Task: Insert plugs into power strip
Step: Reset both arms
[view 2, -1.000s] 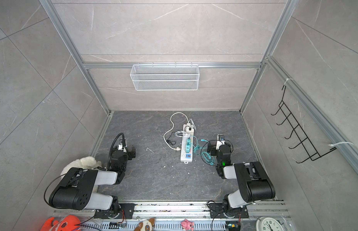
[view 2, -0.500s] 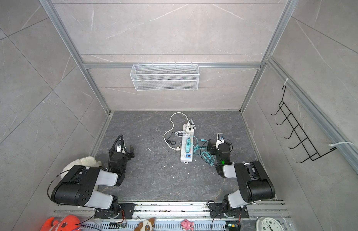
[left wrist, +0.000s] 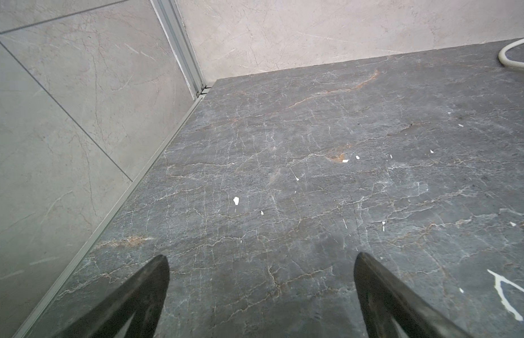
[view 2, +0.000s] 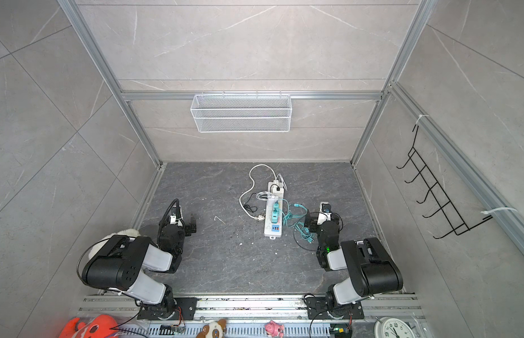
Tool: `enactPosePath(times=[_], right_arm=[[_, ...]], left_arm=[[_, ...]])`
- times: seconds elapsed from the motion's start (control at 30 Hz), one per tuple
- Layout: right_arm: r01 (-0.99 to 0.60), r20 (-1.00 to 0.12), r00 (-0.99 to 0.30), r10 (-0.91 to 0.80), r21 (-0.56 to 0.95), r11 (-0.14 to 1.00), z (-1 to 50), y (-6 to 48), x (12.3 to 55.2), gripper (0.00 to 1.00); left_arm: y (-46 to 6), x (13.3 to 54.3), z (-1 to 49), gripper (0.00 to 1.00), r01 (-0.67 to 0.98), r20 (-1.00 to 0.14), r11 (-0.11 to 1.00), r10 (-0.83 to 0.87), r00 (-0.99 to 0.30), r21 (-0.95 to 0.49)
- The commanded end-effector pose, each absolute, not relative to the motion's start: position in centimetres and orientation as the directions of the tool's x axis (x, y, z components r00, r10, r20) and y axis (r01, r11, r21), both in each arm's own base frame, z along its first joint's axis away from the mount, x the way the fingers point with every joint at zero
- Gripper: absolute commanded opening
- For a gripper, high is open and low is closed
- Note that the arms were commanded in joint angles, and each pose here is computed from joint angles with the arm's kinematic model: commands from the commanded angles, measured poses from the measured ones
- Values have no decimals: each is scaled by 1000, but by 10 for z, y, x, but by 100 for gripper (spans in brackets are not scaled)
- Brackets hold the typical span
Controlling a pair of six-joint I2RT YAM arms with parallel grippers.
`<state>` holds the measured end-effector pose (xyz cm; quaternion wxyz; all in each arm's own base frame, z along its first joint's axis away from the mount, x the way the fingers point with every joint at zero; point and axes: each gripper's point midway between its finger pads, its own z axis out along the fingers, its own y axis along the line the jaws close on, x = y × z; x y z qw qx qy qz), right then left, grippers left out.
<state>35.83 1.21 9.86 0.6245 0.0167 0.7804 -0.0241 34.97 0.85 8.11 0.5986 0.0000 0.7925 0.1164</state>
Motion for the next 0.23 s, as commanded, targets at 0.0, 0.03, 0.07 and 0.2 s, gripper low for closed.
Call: enactPosePath(times=[0.0,0.03,0.07,0.2], right_arm=[[61,-979,-198,-44,-57,996,107,17,364,99],[69,-976,-211,-60,-76,995,107,19,368,99],[77,-970,-230,-73,-93,993,105,21,371,99],[85,-967,-244,-78,-101,991,104,22,372,99]], left_arm=[[7,357,102,100,-145,-970,978,118,-211,150],[6,357,102,100,-144,-970,978,116,-212,148],[7,357,102,100,-145,-970,978,115,-212,148],[7,358,102,100,-146,-971,978,115,-212,148]])
